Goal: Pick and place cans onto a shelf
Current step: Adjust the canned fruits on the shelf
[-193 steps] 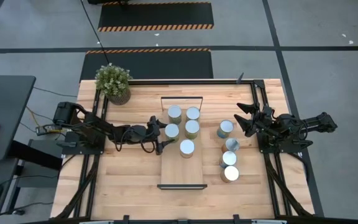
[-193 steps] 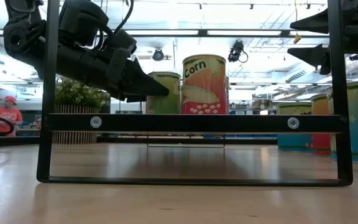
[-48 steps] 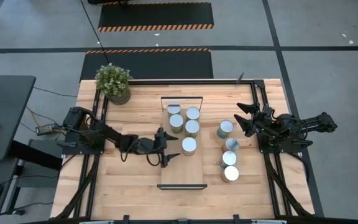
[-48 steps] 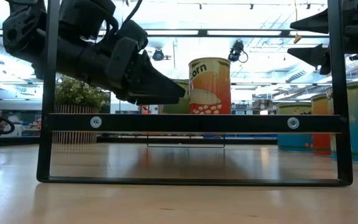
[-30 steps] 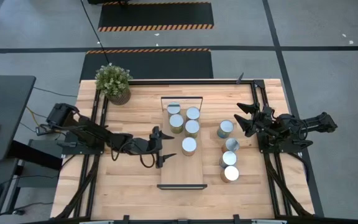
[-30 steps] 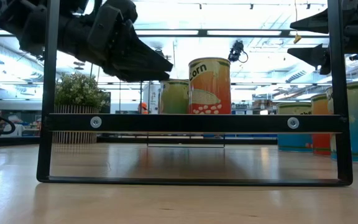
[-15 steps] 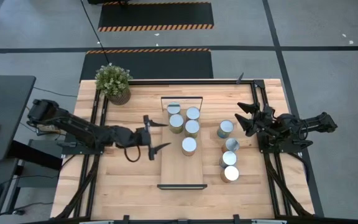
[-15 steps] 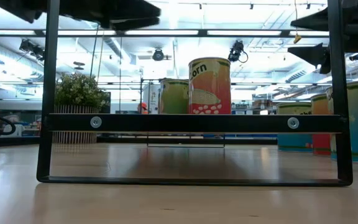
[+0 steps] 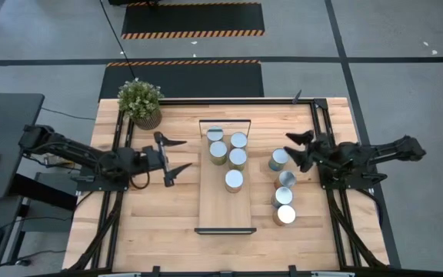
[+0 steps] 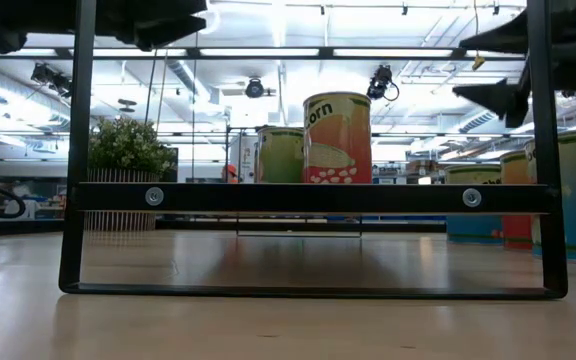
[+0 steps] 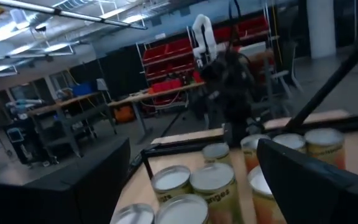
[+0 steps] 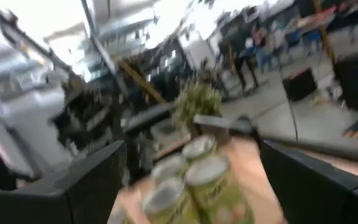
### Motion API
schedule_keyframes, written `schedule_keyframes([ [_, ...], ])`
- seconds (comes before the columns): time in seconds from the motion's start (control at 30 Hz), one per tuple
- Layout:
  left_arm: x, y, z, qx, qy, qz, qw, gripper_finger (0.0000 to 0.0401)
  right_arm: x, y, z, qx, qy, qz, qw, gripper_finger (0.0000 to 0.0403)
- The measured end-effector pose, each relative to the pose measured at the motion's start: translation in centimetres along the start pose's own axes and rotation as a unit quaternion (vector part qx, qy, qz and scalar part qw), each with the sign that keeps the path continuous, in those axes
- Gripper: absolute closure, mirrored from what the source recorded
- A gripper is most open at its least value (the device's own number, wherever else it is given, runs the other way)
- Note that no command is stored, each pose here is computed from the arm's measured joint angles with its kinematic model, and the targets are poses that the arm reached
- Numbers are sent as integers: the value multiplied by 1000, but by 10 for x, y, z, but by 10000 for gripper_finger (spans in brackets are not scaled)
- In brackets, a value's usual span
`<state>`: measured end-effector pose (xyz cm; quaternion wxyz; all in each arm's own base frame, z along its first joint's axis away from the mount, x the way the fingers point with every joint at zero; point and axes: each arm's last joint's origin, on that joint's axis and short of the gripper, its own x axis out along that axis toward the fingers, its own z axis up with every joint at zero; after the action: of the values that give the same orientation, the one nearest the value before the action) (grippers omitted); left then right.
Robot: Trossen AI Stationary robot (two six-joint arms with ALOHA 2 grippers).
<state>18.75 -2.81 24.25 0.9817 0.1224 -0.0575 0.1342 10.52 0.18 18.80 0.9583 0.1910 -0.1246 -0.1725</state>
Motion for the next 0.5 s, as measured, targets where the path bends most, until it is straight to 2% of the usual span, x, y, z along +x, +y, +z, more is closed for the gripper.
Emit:
schedule_keyframes([
  [0.17,-3,0,4,-41,-8,-5,999,44,10,2,-16,13,52,-19,998,25],
  [0.27,-4,-3,4,-46,-7,-13,999,44,16,5,-21,12,64,-5,998,25],
  [0.37,-5,-6,5,-52,-8,-21,998,44,27,15,-21,-27,95,-2,995,25],
  [0.5,-7,-8,7,-65,-15,-25,997,44,51,39,-18,-113,125,2,986,25],
])
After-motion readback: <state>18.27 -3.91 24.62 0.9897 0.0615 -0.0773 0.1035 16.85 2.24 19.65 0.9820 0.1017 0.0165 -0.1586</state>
